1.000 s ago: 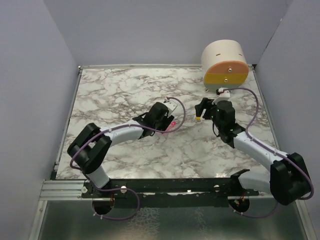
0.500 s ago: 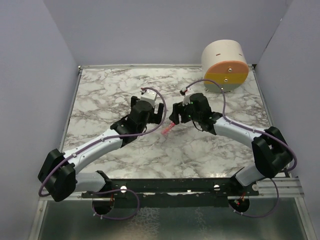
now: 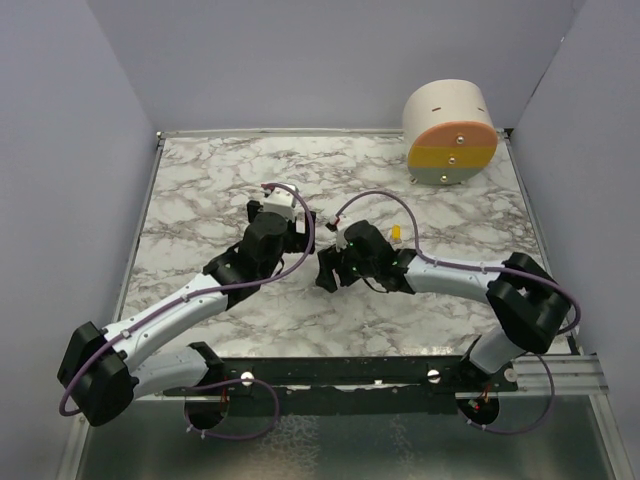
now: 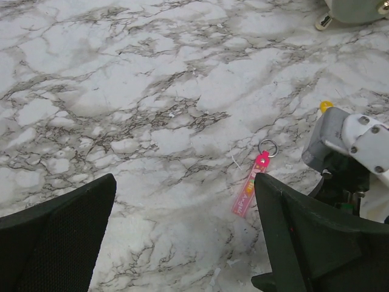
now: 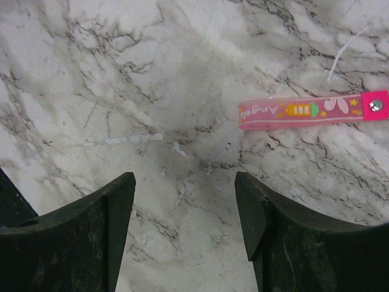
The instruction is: Put the keys on the keyring
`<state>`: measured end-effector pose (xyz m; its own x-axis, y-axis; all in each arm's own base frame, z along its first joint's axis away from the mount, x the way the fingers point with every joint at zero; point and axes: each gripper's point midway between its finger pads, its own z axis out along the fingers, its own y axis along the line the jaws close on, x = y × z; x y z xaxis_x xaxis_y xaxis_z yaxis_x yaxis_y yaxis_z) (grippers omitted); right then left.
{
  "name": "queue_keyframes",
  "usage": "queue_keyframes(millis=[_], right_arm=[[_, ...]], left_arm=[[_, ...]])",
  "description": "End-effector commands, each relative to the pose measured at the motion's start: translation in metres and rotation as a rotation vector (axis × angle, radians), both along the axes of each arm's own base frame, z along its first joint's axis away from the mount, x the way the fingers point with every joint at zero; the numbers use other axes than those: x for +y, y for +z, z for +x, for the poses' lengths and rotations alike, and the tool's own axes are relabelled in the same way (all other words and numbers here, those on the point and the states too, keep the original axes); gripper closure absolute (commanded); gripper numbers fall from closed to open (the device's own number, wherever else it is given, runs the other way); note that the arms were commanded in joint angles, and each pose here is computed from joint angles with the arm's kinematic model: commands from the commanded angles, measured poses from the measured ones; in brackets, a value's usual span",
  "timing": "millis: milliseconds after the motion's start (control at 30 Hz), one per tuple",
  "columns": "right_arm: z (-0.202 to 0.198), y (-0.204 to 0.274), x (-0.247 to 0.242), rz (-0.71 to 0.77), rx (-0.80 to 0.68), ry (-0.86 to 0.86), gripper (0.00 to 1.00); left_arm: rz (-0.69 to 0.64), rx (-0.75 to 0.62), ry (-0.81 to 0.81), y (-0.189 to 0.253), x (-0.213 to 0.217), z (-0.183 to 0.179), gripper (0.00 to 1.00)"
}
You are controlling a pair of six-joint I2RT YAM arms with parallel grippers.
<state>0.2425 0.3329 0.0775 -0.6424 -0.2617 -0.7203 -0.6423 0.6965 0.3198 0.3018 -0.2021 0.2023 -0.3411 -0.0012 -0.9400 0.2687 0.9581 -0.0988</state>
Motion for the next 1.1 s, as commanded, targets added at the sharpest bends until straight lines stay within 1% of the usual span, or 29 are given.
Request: queue_keyframes(millis=[0,233,367,467,567,667,867,1067], right_arm=[[-0.001,-0.021,0.001,-0.034,0.017,-0.036,0.32],[0.006,-0.033,0.004,-0.051,0.007,-0.055,0.32],[0.012,-0.039,0.009,-0.062,0.002,-0.060,0.32],[0.018,-0.043,0.011,-0.073,-0.004,-0.071,0.32],[0.026,-0.046,0.015,-0.082,-0.012,-0.089,0.32],[0.034,-0.049,0.020,-0.088,-0.020,-0.102,0.32],[0.061,-0.049,0.038,-0.096,-0.064,-0.133,0.32],[0.095,-0.039,0.068,-0.079,-0.110,-0.135,0.31]], left_arm=[[-0.021,-0.014,0.025,0.003,0.004,0.001,0.01],[-0.021,-0.026,0.040,0.008,0.010,0.000,0.01],[-0.027,-0.054,0.096,0.018,0.026,-0.004,0.01],[-0.065,-0.097,0.128,0.033,0.040,-0.012,0.01],[-0.095,-0.131,0.144,0.044,0.050,-0.019,0.01],[-0.095,-0.140,0.152,0.049,0.057,-0.023,0.01],[-0.063,-0.133,0.159,0.046,0.060,-0.023,0.01],[-0.055,-0.134,0.160,0.045,0.060,-0.022,0.01]])
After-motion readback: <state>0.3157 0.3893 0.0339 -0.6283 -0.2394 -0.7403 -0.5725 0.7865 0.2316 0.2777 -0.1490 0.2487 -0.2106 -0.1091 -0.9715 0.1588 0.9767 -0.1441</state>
